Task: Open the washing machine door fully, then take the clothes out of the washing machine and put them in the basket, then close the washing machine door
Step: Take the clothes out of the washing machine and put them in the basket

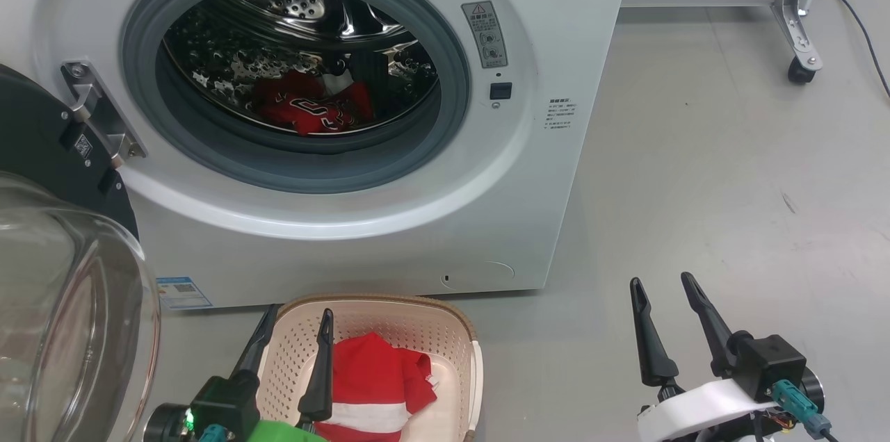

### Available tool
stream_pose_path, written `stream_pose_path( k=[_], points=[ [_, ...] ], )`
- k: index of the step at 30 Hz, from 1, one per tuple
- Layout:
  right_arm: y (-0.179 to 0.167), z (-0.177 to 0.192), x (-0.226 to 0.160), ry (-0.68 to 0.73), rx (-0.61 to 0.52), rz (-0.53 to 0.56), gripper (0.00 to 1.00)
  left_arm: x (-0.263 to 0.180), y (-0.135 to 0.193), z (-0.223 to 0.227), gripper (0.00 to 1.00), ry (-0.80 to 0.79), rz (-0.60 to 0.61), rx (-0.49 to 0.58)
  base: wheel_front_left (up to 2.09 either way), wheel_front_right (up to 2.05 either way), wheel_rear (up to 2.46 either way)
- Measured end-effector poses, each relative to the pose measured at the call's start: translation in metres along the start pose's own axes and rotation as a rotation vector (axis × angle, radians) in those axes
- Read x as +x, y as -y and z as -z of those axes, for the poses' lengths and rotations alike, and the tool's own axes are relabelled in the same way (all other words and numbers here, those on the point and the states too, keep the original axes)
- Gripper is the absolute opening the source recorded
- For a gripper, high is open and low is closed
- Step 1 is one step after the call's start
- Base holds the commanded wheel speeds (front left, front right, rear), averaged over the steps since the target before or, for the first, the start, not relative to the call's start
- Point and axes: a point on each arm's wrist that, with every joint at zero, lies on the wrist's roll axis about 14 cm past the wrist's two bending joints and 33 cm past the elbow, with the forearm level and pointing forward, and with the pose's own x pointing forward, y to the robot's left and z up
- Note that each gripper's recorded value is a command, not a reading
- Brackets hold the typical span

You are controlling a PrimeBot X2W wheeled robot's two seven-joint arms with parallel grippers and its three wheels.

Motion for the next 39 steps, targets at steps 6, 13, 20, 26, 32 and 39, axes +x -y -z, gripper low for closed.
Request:
stream_pose_path(
  k=[6, 13, 20, 26, 32, 39],
  points=[
    [-0.001, 0.001, -0.001, -0.002, 0.001, -0.002, 1.0, -0.002, 0.001, 0.002, 1.0, -0.011, 0.0, -0.004, 0.0, 0.0, 0.0],
    [-0.001, 0.001, 0.0, -0.004, 0.002, -0.003, 1.0, -0.002, 0.002, 0.002, 1.0, -0.018, 0.0, -0.004, 0.0, 0.0, 0.0],
    [-0.002, 0.004, 0.001, -0.011, 0.007, -0.006, 1.0, 0.0, 0.003, 0.007, 1.0, -0.041, 0.002, -0.005, 0.0, 0.0, 0.0],
    [-0.002, 0.009, 0.003, -0.028, 0.016, -0.007, 1.0, 0.008, 0.003, 0.017, 1.0, -0.08, 0.005, -0.009, 0.0, 0.0, 0.0],
    [-0.001, 0.012, 0.014, -0.032, 0.026, -0.012, 1.0, 0.03, 0.004, 0.031, 1.0, -0.147, 0.018, -0.027, 0.0, 0.0, 0.0],
    [0.0, 0.019, 0.031, -0.045, 0.042, -0.024, 1.0, 0.066, 0.002, 0.055, 1.0, -0.244, 0.024, -0.06, 0.0, 0.0, 0.0]
  ],
)
